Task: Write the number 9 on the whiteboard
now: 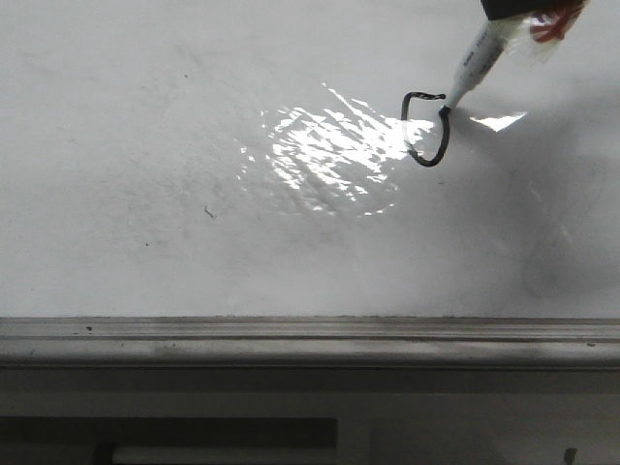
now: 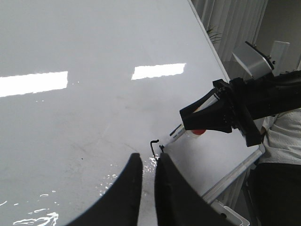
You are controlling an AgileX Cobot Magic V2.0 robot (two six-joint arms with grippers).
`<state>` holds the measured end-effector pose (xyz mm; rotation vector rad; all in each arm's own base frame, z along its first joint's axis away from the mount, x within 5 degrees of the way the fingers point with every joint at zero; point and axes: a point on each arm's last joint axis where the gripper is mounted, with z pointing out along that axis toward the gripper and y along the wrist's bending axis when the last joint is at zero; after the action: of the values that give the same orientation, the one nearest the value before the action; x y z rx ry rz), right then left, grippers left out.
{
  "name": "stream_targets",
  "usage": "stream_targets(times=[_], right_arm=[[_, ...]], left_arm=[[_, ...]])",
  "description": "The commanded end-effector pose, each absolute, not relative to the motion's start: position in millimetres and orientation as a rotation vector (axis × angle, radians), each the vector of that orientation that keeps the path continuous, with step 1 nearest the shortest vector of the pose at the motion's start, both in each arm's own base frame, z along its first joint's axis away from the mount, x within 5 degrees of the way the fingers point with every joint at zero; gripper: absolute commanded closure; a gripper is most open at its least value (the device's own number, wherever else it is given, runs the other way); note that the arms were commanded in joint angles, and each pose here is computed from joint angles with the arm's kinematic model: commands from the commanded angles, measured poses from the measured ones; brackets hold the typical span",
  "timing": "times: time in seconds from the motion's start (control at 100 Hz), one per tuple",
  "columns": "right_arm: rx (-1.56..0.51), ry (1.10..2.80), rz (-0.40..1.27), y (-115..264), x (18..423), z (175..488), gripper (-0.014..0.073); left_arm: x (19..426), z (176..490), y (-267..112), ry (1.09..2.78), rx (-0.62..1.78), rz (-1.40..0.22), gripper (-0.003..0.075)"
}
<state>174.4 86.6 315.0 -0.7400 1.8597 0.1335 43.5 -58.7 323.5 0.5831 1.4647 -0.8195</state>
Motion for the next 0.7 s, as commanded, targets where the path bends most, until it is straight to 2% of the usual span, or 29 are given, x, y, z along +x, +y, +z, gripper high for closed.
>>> stream_targets(times=[0.0,0.09,0.27,0.39,0.5,0.59,0.69], right_arm=[[-0.791,1.991,0.142,84,172,303,0.0636],[-0.827,2.066,0.181,86,163,286,0.0636],[-0.847,2.054,0.207,88,152,272,0.0636],[-0.819,1.983,0.209,87,151,288,0.0637],[-0.79,1.857,0.23,86,143,323,0.0636],[-0.801,1.771,0.261,87,132,351,0.0637],[-0.875,1.749,0.306,93,122,368,0.0638]], left_arm=[[45,335,-56,1.425,0.521,-0.832,0.0681],[45,335,-57,1.43,0.527,-0.834,0.0681],[44,333,-57,1.441,0.544,-0.84,0.0681],[44,333,-57,1.441,0.544,-0.84,0.0681],[44,332,-59,1.458,0.561,-0.844,0.0668],[46,325,-67,1.524,0.629,-0.847,0.0595],[56,317,-82,1.642,0.733,-0.844,0.0408]])
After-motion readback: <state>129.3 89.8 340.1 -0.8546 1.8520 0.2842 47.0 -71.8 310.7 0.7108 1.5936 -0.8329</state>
